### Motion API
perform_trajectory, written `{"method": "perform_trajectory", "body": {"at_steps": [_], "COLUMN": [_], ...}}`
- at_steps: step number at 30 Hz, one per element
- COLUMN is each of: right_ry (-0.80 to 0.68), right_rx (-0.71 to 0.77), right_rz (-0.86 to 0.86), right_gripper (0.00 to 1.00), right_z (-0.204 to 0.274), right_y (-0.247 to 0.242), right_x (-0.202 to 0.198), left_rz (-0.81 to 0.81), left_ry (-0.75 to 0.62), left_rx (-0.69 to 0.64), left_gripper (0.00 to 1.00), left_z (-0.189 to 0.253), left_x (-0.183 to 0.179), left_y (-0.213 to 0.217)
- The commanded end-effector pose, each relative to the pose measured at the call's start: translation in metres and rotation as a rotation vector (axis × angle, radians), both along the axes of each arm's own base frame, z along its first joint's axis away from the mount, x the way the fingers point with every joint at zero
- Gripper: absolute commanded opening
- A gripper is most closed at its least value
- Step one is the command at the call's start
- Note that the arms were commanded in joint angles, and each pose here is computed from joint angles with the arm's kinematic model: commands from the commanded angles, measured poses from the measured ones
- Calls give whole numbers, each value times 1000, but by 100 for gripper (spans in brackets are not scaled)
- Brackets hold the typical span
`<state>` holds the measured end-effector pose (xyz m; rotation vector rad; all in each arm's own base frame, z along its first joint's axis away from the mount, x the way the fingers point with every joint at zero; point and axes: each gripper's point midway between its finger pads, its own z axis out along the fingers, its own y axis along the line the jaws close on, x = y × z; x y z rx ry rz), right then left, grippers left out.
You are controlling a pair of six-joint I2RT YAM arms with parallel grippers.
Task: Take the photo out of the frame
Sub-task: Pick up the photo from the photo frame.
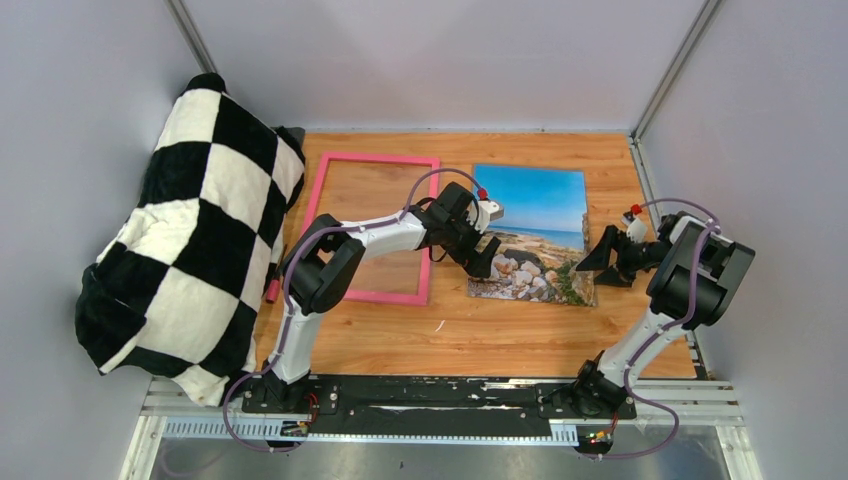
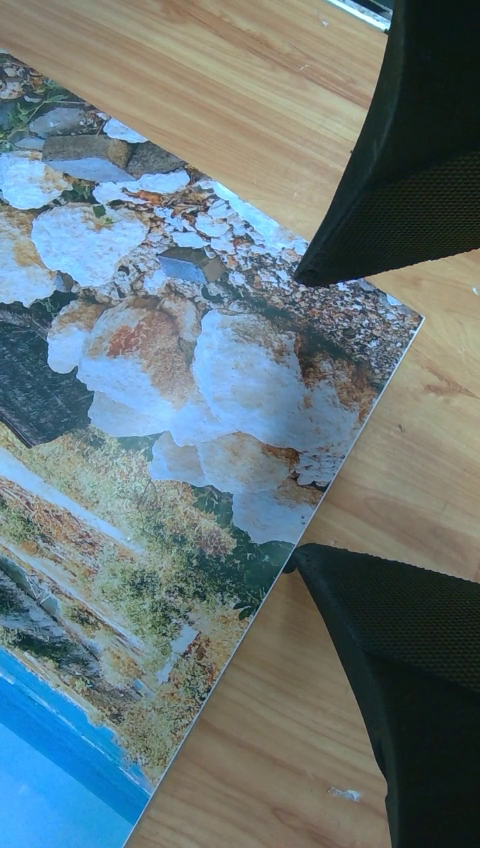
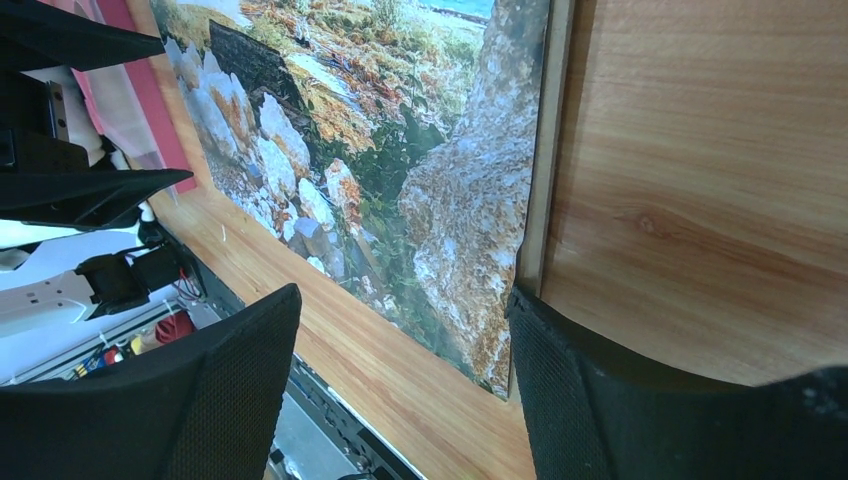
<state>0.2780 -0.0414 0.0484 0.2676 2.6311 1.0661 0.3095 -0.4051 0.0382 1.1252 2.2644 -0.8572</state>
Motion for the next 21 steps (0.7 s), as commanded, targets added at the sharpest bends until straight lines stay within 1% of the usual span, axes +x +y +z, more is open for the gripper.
{"method": "perform_trajectory", "body": {"at_steps": [1, 7, 21], "right_ry": [18, 18, -29], "right_rx": [82, 116, 198], "right_rz": [0, -14, -85], "right_gripper": [76, 74, 76], "right_z": [2, -1, 5], "right_y": [7, 7, -3], "right_x": [-5, -3, 1], "left_rz": [-10, -10, -14], "left_ry": [97, 101, 108], "left_rx": [45, 45, 38], "left_gripper": [100, 100, 100], "left_z": [-29, -29, -28], "left_x": [-19, -19, -21], "left_y": [8, 8, 7]}}
